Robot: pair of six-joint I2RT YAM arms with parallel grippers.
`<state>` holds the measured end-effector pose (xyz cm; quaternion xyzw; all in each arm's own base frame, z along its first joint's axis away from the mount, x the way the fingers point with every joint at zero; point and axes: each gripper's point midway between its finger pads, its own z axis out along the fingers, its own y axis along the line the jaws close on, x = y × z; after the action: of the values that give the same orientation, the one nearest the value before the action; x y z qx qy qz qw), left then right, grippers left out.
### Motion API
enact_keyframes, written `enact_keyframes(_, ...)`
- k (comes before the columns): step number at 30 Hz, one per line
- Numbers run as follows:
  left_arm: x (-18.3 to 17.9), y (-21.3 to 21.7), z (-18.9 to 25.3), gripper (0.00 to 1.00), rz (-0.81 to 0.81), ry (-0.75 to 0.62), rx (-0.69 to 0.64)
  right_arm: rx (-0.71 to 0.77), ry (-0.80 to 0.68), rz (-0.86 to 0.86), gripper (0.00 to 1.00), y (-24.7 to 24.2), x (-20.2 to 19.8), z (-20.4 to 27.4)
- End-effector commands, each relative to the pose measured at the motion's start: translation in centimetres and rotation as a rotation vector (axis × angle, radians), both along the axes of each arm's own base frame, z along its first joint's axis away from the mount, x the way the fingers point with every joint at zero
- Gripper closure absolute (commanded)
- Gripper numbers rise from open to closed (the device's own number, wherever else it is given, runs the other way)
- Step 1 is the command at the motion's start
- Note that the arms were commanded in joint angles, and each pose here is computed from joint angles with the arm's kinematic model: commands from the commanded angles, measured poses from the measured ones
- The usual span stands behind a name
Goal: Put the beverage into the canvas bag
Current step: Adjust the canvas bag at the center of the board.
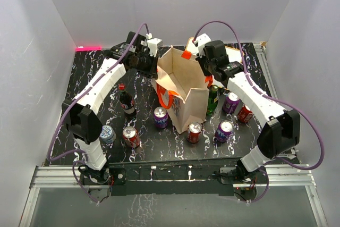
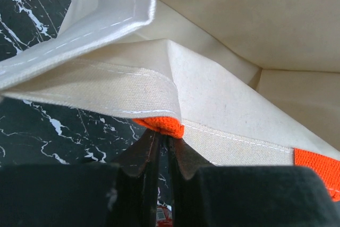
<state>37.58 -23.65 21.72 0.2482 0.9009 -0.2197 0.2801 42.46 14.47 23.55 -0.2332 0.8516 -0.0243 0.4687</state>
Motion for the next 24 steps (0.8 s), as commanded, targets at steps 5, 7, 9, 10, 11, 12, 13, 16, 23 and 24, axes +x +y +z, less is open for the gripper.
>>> enact_keyframes(5,-1.2,2.1,3.5,1.0,-0.026,-0.069,0.062,-0.072,-0.133,-0.113,0.9,-3.4,1.5,3.5)
enact_keyframes(7,-1.9,1.7,3.6,1.0,-0.071,-0.05,0.046,-0.097,-0.133,-0.118,0.9,-3.8,1.5,3.4)
enact_keyframes(9,-2.9,1.2,3.8,1.0,-0.133,-0.009,0.022,-0.126,-0.134,-0.127,0.9,-4.2,1.5,3.2)
enact_keyframes(10,-3.3,1.0,4.0,1.0,-0.156,0.011,0.005,-0.135,-0.132,-0.128,0.9,-4.4,1.5,3.0)
enact_keyframes(11,-3.4,0.8,4.1,1.0,-0.168,0.027,-0.007,-0.135,-0.13,-0.123,0.89,-4.3,1.4,3.0)
enact_keyframes(12,-3.5,0.6,4.1,1.0,-0.172,0.04,-0.015,-0.128,-0.127,-0.107,0.89,-4.1,1.3,3.0)
enact_keyframes(13,-3.5,0.6,3.8,1.0,-0.166,0.049,-0.015,-0.113,-0.121,-0.083,0.88,-3.6,1.1,2.9)
enact_keyframes(16,-2.6,0.9,2.5,1.0,-0.122,0.044,0.007,-0.045,-0.091,0.018,0.84,-1.6,0.3,2.8)
enact_keyframes(23,-1.2,0.4,0.8,1.0,-0.084,0.034,-0.002,0.027,-0.025,0.164,0.57,1.0,-1.3,2.8)
enact_keyframes(24,-1.2,0.1,0.7,1.0,-0.086,0.042,-0.011,0.026,-0.02,0.178,0.54,1.1,-1.5,2.9)
